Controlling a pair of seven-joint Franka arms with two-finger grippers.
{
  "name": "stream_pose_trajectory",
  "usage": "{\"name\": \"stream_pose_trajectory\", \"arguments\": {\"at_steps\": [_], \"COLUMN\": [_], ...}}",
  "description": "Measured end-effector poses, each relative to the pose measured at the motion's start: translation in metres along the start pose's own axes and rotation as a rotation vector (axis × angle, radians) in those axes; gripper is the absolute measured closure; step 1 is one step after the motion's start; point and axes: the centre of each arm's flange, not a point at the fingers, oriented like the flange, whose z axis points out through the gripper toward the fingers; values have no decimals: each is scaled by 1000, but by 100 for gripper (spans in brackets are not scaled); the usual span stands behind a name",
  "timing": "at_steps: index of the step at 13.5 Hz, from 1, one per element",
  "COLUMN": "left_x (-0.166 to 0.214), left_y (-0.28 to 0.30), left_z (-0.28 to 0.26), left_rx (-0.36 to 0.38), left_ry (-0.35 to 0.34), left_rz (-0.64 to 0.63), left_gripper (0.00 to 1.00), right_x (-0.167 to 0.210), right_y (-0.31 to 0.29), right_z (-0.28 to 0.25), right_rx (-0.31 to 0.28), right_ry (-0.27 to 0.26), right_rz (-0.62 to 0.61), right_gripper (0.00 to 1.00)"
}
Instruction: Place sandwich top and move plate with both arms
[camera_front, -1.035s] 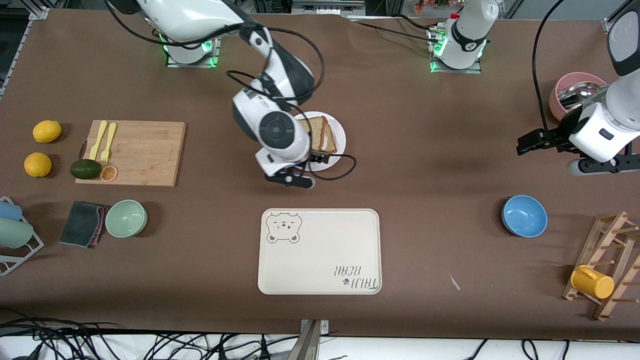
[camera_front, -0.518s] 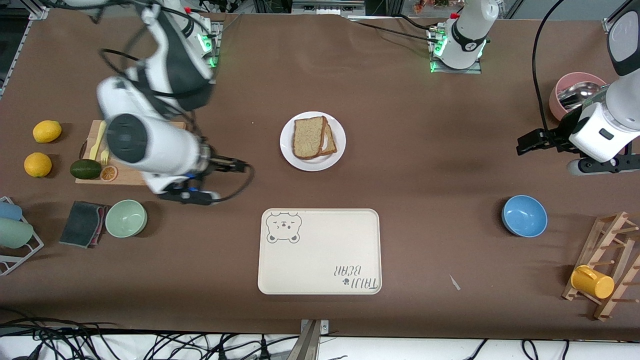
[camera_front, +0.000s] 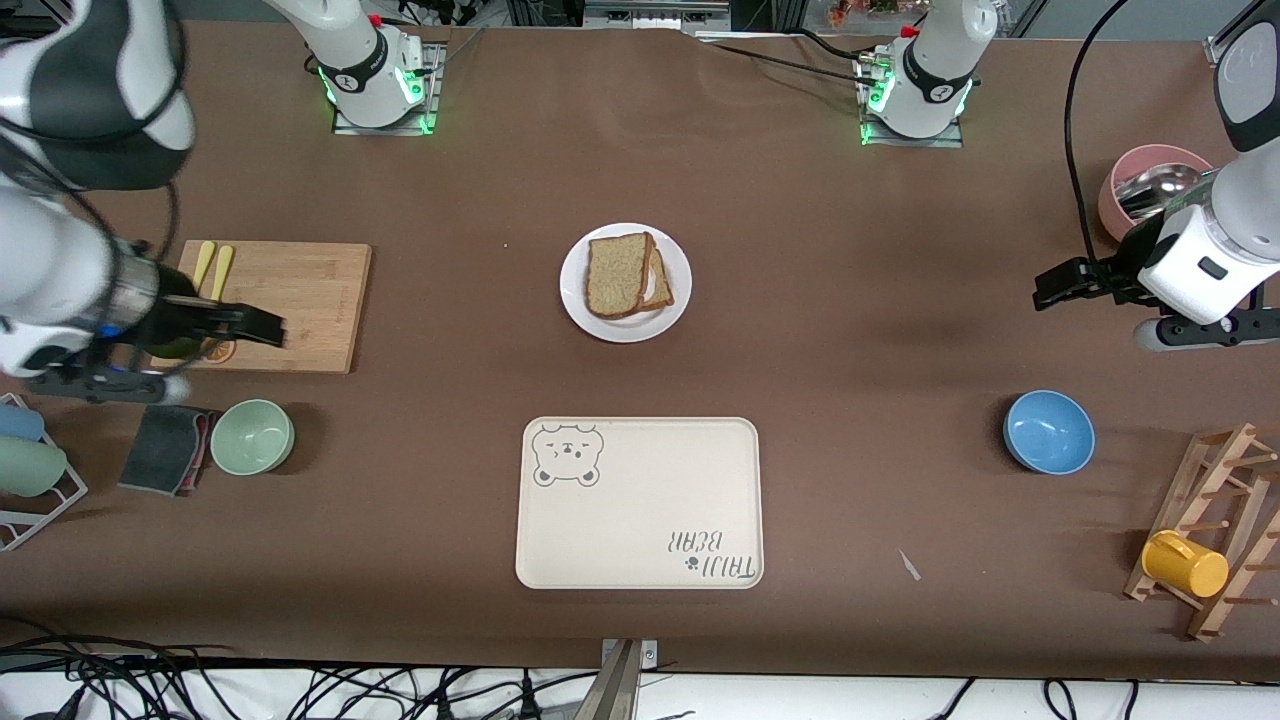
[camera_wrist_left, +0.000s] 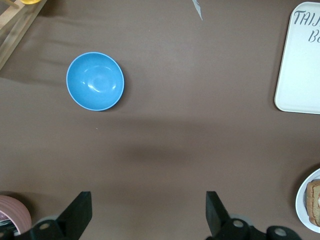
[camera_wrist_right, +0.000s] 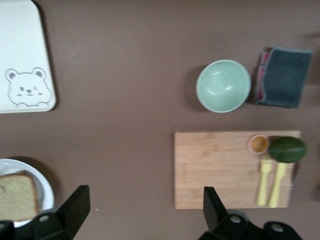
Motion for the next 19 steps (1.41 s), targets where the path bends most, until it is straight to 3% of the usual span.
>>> {"name": "stream_pose_trajectory", "arguments": {"at_steps": [3,9,16,19], "left_x": [0,0,0,0], "left_y": [0,-1,-1,-1], "left_z": [0,-1,-1,-1], "left_rx": [0,0,0,0], "left_ry": [0,1,2,2], "left_rz": [0,-2,-2,-2], "left_gripper": [0,0,0,0], "right_x": [-6,-20,-73,-87], "right_y": [45,46,54,63], "right_z": [-4,-9,-20,-41], "right_rx": [-17,-9,38,31], "right_ry": [-41,-61,44,82], "right_rz": [-22,-26,-35,-27], "right_gripper": [0,0,0,0]}}
